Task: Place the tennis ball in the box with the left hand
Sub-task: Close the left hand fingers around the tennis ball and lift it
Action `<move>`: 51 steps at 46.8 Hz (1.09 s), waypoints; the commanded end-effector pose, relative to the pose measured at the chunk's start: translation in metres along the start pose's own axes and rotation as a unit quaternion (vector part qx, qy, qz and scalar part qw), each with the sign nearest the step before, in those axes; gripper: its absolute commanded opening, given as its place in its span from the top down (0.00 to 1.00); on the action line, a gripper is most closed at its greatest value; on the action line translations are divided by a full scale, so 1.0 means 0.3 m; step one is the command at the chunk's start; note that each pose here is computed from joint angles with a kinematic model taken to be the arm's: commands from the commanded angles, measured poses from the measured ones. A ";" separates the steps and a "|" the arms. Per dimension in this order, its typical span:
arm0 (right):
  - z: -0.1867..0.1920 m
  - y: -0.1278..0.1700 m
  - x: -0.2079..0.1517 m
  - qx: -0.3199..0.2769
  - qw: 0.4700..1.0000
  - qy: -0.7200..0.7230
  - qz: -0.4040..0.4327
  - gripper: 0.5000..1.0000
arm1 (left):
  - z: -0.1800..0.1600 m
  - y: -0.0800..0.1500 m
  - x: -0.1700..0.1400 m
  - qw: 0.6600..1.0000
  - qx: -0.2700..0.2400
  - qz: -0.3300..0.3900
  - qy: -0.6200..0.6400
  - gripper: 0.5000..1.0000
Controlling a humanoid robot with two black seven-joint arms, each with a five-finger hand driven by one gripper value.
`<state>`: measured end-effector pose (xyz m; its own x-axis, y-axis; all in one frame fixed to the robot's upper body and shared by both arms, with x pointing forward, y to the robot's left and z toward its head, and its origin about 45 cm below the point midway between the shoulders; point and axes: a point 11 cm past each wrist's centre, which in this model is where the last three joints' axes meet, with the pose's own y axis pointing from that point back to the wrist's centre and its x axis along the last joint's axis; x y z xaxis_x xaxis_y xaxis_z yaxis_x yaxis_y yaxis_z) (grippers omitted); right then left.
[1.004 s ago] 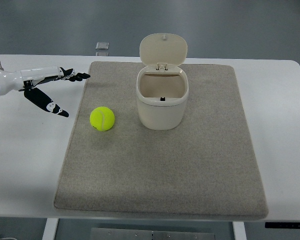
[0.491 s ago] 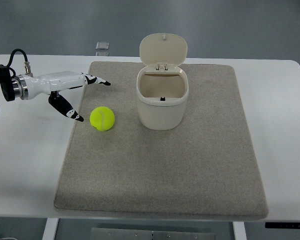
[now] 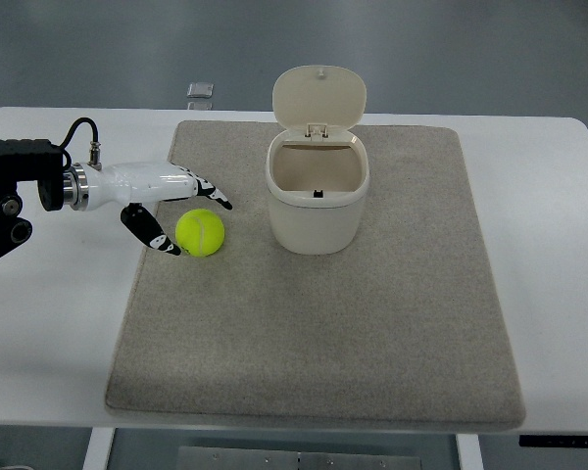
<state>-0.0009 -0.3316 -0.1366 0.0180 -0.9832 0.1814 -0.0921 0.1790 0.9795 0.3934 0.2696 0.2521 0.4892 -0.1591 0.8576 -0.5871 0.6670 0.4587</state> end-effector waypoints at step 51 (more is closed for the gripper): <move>0.001 0.000 0.001 0.000 1.000 0.000 0.000 0.20 | -0.005 0.059 0.038 0.999 0.007 0.026 -0.047 1.00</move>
<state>-0.0006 -0.3319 -0.1366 0.0180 -0.9831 0.1822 -0.0928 0.1798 0.9793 0.3913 0.2779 0.2583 0.4266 -0.1917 0.8839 -0.6112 0.6593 0.4380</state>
